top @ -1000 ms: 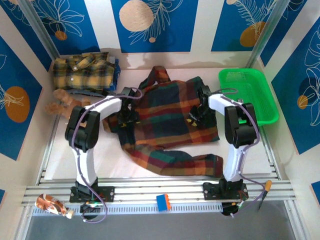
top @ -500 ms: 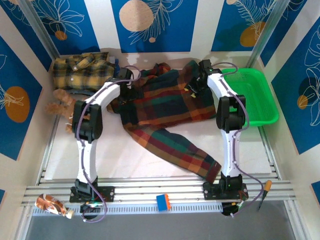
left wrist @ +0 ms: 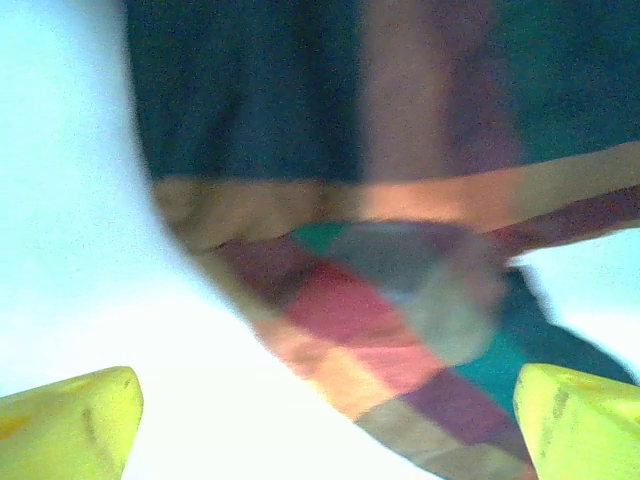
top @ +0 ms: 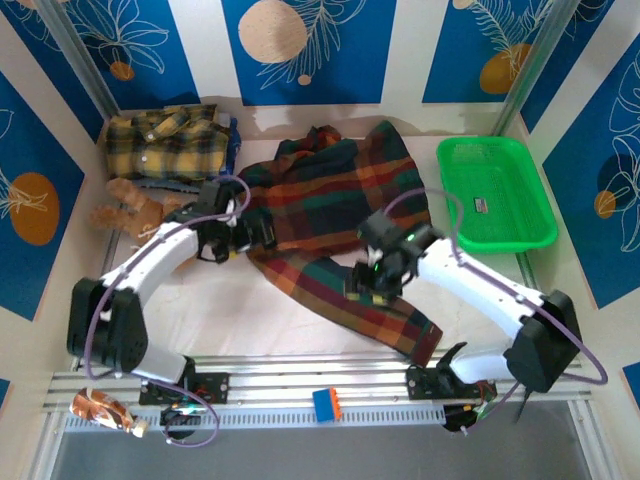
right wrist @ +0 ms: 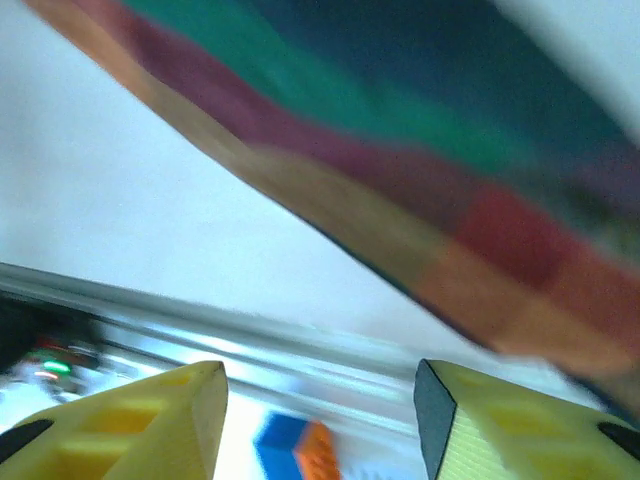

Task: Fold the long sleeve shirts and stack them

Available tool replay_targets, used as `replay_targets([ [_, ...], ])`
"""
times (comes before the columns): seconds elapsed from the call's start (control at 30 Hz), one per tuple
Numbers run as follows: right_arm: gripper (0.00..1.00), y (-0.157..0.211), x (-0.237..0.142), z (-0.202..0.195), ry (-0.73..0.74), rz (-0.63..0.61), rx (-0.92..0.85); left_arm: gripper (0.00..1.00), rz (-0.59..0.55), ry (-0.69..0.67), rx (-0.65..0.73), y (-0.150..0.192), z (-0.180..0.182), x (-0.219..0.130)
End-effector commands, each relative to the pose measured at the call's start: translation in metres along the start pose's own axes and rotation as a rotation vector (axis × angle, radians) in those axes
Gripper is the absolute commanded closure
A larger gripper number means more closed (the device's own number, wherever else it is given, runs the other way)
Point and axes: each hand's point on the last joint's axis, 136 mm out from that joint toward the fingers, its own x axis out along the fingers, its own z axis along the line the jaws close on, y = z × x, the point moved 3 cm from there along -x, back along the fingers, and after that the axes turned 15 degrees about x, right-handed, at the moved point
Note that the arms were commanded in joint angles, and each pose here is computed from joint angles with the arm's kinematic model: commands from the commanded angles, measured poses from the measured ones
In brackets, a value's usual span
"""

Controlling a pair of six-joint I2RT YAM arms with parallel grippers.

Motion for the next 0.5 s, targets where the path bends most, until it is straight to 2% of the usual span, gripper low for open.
replay_targets([
  [0.0,0.47,0.021,0.023,-0.046,0.232,-0.021,0.144,0.06,-0.001,0.040,-0.050,-0.007,0.005,0.013],
  [0.1,0.47,0.021,0.024,-0.067,0.369,-0.080,0.140,0.08,0.012,0.051,-0.072,-0.010,0.007,0.025],
  [0.13,0.47,0.016,0.021,-0.068,0.373,-0.105,0.134,0.09,0.025,0.062,-0.088,-0.009,0.007,0.031],
  [0.27,0.47,-0.014,0.005,-0.055,0.244,-0.162,0.150,0.15,0.045,0.088,-0.165,0.005,0.013,0.047],
  [0.4,0.47,-0.067,-0.021,-0.040,0.056,-0.188,0.195,0.18,0.039,0.123,-0.233,0.018,0.011,0.043],
  [0.47,0.47,-0.093,-0.033,-0.033,0.011,-0.189,0.189,0.19,0.053,0.114,-0.252,0.030,0.012,0.038],
])
